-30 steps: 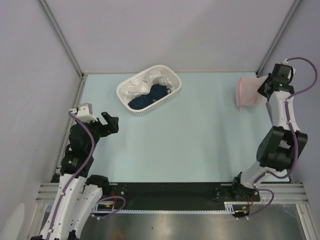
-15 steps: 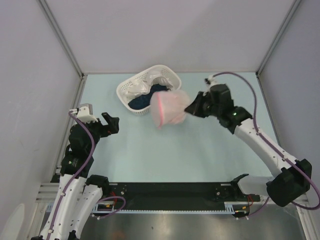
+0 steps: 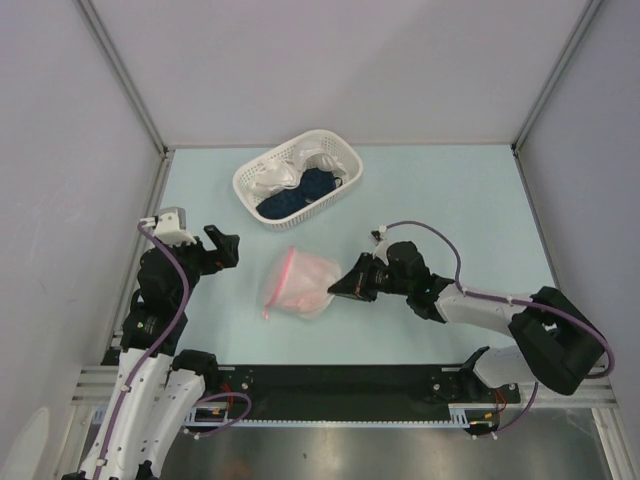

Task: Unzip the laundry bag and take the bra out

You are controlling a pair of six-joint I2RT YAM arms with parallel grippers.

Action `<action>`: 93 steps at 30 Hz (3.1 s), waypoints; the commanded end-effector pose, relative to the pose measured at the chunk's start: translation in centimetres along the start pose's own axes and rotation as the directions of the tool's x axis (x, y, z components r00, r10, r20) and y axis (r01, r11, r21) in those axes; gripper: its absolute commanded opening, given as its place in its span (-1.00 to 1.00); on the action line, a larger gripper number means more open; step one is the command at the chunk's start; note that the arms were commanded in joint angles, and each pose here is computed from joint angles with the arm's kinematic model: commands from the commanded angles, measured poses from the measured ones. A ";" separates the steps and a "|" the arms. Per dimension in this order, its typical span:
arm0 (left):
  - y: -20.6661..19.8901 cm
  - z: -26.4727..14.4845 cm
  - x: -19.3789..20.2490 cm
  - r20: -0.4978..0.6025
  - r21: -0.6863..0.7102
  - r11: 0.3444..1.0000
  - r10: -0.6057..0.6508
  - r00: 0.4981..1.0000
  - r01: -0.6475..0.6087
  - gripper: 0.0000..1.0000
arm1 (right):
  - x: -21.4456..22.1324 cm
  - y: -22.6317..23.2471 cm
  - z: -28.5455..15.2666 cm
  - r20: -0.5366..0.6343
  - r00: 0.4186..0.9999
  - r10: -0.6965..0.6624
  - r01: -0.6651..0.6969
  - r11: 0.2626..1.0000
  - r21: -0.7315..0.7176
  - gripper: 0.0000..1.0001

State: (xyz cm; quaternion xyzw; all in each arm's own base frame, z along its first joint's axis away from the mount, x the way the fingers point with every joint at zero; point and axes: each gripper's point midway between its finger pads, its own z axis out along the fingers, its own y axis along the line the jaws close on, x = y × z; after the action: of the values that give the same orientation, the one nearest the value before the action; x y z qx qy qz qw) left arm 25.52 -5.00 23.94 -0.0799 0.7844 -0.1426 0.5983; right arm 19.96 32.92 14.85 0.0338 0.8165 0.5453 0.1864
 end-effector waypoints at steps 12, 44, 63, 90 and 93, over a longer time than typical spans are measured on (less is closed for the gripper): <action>-0.6 0.1 -0.3 0.015 0.037 0.999 -0.002 1.000 0.002 0.99 | 1.4 -9.7 0.4 0.002 1.000 0.029 -0.029 0.987 0.161 -0.97; -3.1 3.1 6.5 -0.186 0.132 0.969 -0.183 0.966 0.209 0.98 | -5.6 1.8 -2.6 0.088 0.972 -0.217 0.201 0.966 0.163 0.65; -2.9 3.7 10.5 -0.255 0.144 0.954 -0.220 0.942 0.262 0.99 | -4.4 -1.9 0.6 -0.023 0.983 -0.180 0.181 0.967 0.180 -0.33; -8.9 4.1 13.0 -0.380 0.343 0.832 -0.301 0.875 0.435 0.55 | -5.9 -5.7 0.4 -0.131 0.950 -0.283 0.296 0.951 0.094 -1.00; -9.7 4.1 12.9 -0.387 0.370 0.816 -0.299 0.872 0.444 -0.01 | -6.3 -5.7 0.5 -0.126 0.947 -0.296 0.309 0.947 0.092 -1.00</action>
State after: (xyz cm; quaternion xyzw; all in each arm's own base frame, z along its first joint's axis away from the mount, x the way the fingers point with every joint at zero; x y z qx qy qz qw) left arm 25.39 -17.04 12.17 -0.0904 0.8105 -0.4043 0.4140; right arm 25.94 28.95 9.73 -0.0810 0.8665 0.4532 0.1930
